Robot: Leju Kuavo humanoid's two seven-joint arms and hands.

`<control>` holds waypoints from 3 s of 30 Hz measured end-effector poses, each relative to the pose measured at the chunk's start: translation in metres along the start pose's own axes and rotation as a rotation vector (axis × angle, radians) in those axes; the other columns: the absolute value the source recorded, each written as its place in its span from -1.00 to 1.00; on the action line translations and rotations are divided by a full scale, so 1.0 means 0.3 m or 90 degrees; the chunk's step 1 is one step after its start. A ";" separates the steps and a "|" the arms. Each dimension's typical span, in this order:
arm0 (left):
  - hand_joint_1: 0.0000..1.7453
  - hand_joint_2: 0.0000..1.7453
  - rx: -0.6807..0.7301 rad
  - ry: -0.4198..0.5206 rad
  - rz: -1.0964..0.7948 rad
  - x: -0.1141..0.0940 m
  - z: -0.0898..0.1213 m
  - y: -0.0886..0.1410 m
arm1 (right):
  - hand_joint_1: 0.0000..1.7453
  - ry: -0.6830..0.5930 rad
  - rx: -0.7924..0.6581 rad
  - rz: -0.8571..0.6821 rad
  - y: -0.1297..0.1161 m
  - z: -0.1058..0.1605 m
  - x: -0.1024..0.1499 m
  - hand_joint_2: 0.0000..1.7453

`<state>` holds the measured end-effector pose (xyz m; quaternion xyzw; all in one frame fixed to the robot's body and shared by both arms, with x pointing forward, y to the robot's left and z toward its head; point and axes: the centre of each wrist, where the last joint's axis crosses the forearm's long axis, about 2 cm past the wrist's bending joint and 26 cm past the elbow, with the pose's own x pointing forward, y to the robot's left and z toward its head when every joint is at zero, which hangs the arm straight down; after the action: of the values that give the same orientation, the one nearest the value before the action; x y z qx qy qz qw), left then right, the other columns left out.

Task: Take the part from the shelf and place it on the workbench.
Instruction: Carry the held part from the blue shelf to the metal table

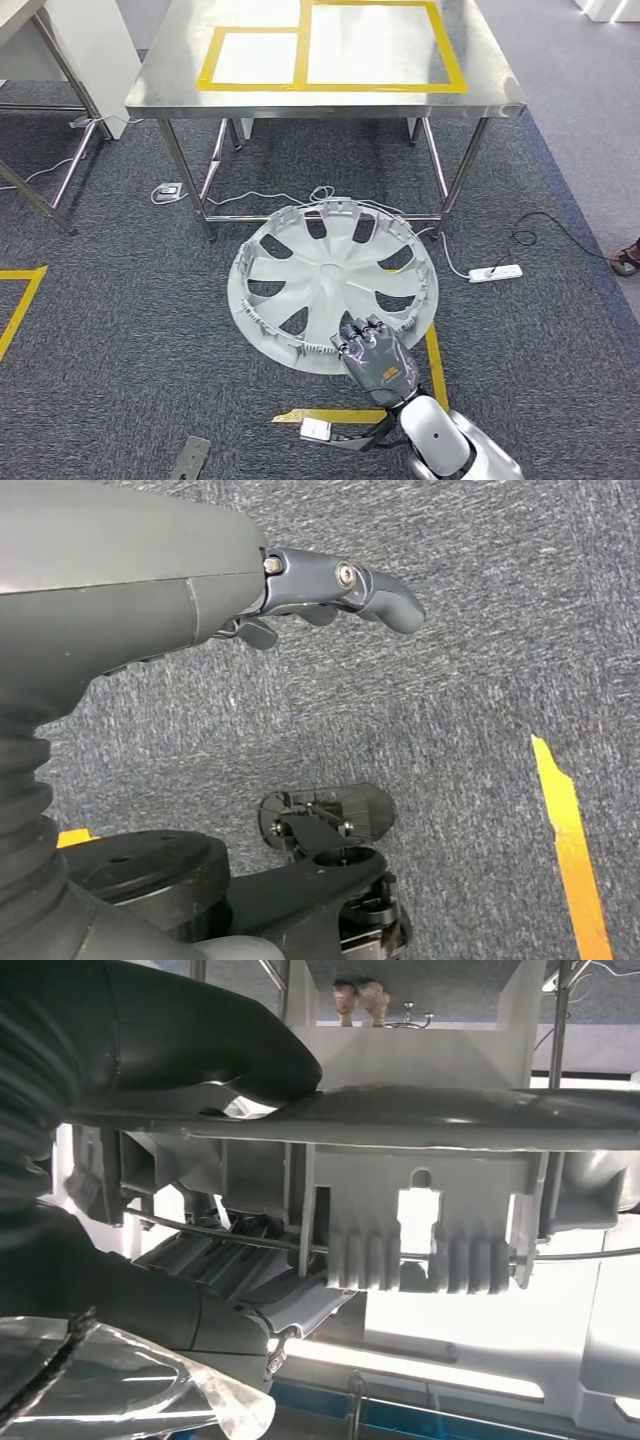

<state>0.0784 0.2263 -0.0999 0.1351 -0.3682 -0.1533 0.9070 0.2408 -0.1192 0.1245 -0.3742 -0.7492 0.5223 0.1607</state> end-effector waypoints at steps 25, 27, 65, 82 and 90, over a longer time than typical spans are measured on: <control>-1.00 1.00 0.004 -0.002 -0.004 0.003 -0.002 0.002 | 0.76 0.000 0.002 -0.015 -0.001 -0.001 0.003 1.00; -1.00 1.00 0.004 -0.004 -0.004 0.006 -0.004 0.002 | 0.76 -0.002 0.002 -0.014 -0.001 0.000 0.002 1.00; -1.00 1.00 0.000 -0.002 -0.005 0.001 0.001 -0.003 | 0.76 0.003 0.011 -0.015 0.005 0.006 0.004 1.00; -1.00 1.00 -0.001 -0.004 -0.003 0.009 0.000 -0.008 | 0.76 0.013 0.015 -0.037 0.006 0.017 0.011 1.00; -1.00 1.00 0.000 -0.005 -0.004 0.008 -0.002 -0.004 | 0.76 0.010 0.013 -0.034 0.005 0.016 0.011 1.00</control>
<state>0.0803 0.2242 -0.0992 0.1357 -0.3712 -0.1570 0.9051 0.2361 -0.1196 0.1205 -0.3562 -0.7522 0.5228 0.1843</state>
